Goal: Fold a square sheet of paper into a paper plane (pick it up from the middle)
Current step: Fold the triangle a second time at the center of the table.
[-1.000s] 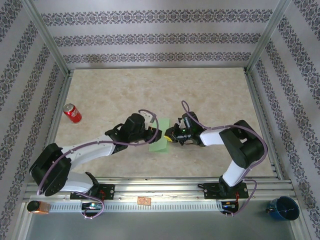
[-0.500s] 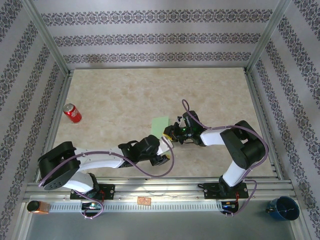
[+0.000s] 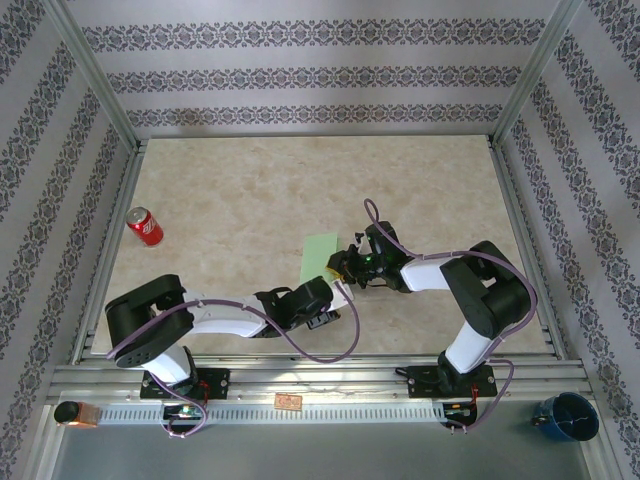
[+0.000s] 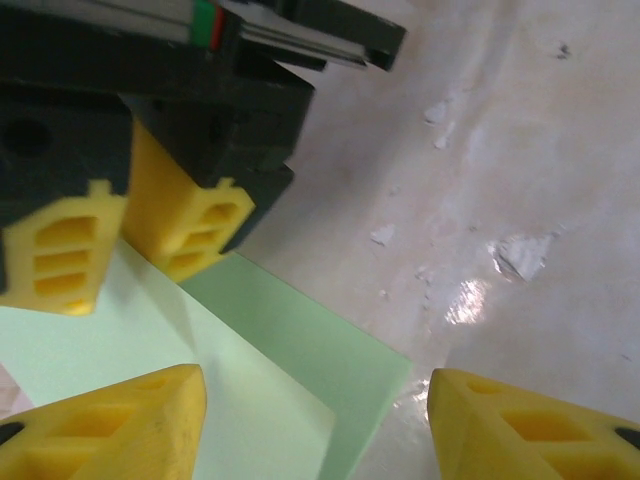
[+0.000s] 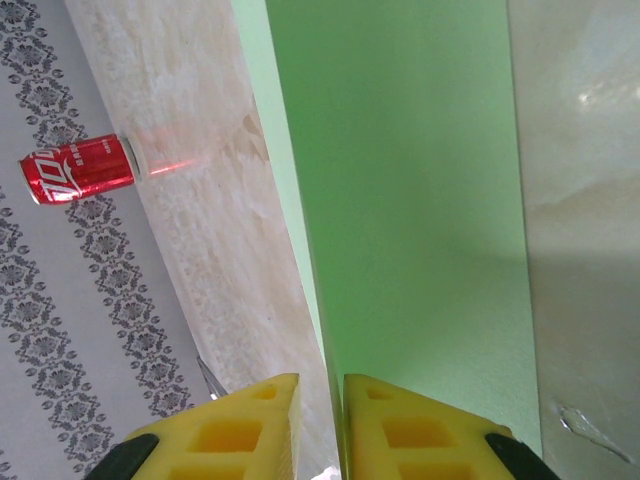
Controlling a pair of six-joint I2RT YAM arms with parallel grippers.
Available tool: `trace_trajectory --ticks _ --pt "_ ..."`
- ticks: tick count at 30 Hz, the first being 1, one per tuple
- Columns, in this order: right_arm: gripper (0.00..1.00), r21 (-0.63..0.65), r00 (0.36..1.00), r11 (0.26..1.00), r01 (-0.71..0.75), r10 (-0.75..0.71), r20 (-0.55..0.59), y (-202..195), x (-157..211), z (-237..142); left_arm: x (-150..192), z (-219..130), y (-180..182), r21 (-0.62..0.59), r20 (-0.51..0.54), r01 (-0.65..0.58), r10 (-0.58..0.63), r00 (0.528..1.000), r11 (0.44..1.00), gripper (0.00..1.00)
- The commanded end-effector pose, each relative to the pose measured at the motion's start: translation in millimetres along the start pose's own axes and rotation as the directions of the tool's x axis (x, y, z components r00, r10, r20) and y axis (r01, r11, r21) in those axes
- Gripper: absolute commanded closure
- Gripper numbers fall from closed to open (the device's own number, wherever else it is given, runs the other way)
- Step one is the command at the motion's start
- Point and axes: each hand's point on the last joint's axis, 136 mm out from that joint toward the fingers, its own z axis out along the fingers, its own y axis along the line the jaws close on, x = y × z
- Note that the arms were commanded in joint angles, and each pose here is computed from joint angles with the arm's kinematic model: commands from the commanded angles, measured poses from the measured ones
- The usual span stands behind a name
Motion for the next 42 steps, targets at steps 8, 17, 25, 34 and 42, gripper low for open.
trace_trajectory --ticks 8,17,25,34,42 --pt "0.79 -0.009 1.000 1.000 0.004 -0.004 0.008 0 -1 -3 -15 1 13 -0.093 0.035 -0.035 0.039 0.999 0.995 0.53" --pt "0.79 -0.005 1.000 1.000 0.004 -0.004 0.011 -2 -1 -4 -12 0 13 -0.091 0.027 -0.041 0.044 0.999 0.995 0.73" --pt "0.79 0.000 1.000 1.000 0.003 -0.003 0.016 -4 -1 -6 -15 -3 13 -0.087 0.034 -0.017 0.020 0.999 0.996 0.98" --pt "0.72 0.044 0.998 0.999 0.020 -0.023 0.061 -10 -6 -25 -28 -13 20 0.002 0.061 0.221 -0.221 0.973 0.975 1.00" --pt "0.65 0.205 0.981 0.976 0.076 -0.110 0.159 -31 -6 -69 -41 -20 32 0.258 0.017 0.548 -0.571 0.821 0.796 1.00"
